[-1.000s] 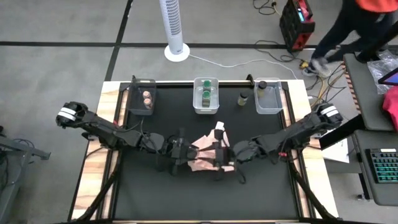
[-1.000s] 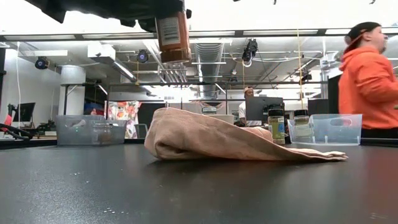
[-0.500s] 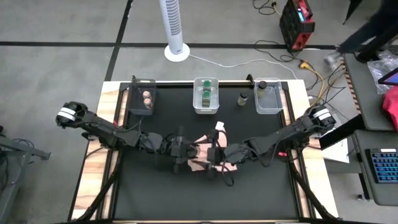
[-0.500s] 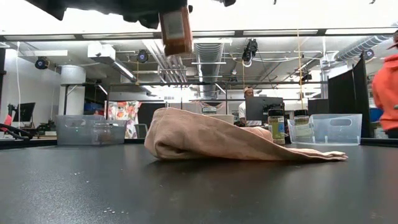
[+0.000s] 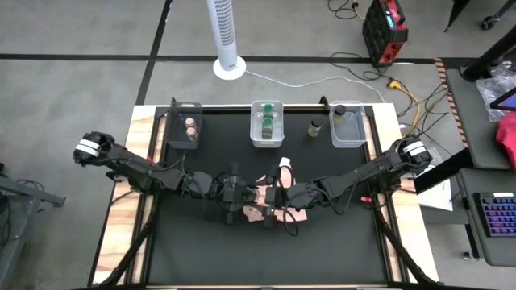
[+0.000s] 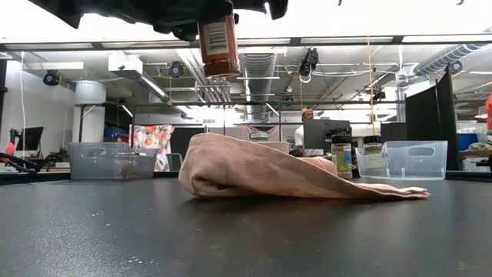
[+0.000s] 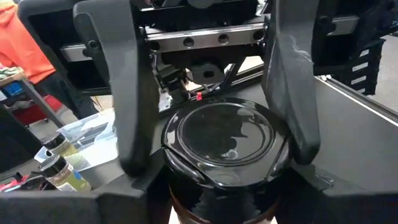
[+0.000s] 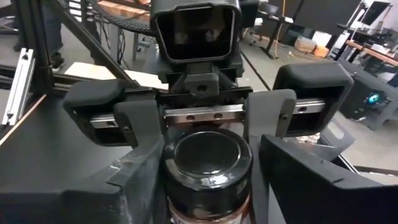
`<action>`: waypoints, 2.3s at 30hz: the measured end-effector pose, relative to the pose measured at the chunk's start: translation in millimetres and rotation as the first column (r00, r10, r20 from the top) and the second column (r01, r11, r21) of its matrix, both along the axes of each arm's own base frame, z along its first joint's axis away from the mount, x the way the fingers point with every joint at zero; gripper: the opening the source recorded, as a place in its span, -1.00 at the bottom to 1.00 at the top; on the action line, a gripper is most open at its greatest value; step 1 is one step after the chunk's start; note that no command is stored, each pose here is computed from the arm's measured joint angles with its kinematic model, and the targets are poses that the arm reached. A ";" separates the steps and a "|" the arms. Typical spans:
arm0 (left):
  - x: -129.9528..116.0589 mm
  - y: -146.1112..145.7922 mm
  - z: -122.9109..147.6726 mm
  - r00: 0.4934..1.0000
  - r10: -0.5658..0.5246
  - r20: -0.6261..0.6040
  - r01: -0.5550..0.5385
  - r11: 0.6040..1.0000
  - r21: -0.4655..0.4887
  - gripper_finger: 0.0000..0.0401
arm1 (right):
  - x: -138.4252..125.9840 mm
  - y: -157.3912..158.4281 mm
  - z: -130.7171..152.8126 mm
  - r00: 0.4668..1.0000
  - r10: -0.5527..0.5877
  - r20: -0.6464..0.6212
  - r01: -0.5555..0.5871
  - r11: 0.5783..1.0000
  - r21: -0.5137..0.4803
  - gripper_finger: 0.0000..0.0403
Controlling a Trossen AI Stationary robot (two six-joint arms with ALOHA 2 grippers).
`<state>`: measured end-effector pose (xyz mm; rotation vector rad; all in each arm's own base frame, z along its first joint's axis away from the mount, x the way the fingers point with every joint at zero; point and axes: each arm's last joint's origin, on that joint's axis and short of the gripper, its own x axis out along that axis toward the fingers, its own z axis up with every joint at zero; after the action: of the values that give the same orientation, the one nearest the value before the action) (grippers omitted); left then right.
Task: Sort spices by type
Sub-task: Put the black brown spice bottle into the transparent bin
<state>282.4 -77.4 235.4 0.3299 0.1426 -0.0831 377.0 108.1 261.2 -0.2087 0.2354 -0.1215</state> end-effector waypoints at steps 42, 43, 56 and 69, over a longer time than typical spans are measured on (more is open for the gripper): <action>-0.6 2.5 -3.5 0.998 0.054 -0.036 -0.054 0.998 0.014 0.12 | -8.1 -3.6 5.4 0.999 -0.004 -0.049 0.003 1.000 -0.004 -0.05; -0.7 2.5 -3.4 0.998 0.054 -0.035 -0.054 0.998 0.014 0.12 | -8.8 -3.7 6.0 0.999 -0.004 -0.051 0.004 1.000 -0.001 -0.05; -1.5 4.2 -7.1 0.992 0.102 -0.072 -0.100 0.994 0.036 0.12 | -21.1 -7.9 13.3 0.993 -0.041 -0.112 0.044 0.999 0.023 -0.05; -3.6 7.6 -8.5 0.975 0.205 -0.087 -0.200 0.978 0.060 0.12 | -54.3 -22.2 26.6 0.950 -0.203 -0.238 0.211 0.977 0.009 -0.05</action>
<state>278.7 -69.7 226.9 0.3609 0.2704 0.1077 322.7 85.9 287.8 -0.1635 0.4964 -0.3023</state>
